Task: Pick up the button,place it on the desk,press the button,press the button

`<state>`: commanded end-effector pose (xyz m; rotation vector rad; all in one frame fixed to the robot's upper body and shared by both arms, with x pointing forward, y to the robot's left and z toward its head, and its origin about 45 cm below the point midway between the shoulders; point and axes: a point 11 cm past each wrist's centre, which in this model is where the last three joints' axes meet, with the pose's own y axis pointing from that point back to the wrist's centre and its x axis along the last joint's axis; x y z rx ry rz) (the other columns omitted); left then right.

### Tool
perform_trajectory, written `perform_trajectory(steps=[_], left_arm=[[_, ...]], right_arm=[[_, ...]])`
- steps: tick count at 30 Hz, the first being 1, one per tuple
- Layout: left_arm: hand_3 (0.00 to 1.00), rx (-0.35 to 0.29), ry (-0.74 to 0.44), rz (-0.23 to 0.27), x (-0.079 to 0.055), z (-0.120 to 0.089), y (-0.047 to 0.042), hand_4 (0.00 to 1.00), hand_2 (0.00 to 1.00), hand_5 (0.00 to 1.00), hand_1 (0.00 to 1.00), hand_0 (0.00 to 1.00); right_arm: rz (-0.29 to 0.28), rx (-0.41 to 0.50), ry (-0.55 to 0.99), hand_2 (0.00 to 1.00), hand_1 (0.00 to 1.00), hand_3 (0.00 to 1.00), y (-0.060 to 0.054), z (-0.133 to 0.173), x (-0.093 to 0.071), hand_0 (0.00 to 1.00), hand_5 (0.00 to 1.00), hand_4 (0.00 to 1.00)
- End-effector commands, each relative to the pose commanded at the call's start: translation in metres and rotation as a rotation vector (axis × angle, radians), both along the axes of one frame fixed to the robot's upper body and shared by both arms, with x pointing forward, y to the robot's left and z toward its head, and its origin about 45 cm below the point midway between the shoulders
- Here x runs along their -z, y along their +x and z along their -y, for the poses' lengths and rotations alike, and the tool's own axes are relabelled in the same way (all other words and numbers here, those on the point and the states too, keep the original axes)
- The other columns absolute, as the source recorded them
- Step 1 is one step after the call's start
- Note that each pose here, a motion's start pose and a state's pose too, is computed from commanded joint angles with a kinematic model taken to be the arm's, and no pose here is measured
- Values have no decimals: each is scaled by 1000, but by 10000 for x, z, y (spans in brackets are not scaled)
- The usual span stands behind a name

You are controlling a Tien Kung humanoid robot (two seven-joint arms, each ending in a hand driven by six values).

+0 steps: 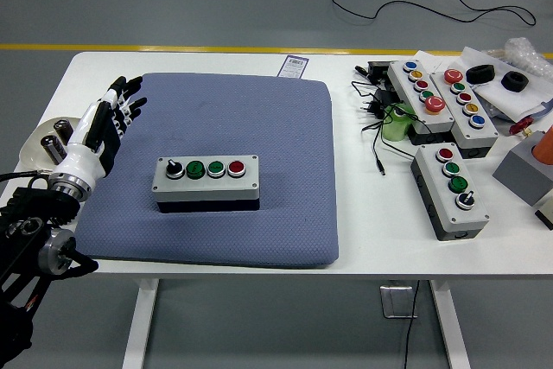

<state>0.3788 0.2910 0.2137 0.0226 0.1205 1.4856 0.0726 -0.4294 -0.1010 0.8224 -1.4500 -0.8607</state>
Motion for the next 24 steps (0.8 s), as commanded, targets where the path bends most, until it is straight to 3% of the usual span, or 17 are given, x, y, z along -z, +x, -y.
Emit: perform_trajectory(steps=[4,15,24], left_arm=[[897,6,-58,2,19,18,-15,597,942,998,895,848],[890,58,-22,17,17,74,-38,595,935,998,886,838],[886,58,-1,10,48,50,-78,599,927,998,884,838]], right_arm=[[0,-1,0,680,649,593,2,3,-1,651,308,435],[0,1,1,681,649,593,4,-3,0,651,308,435],[-8,-5,0,680,649,592,-18,-1,3,652,308,435]])
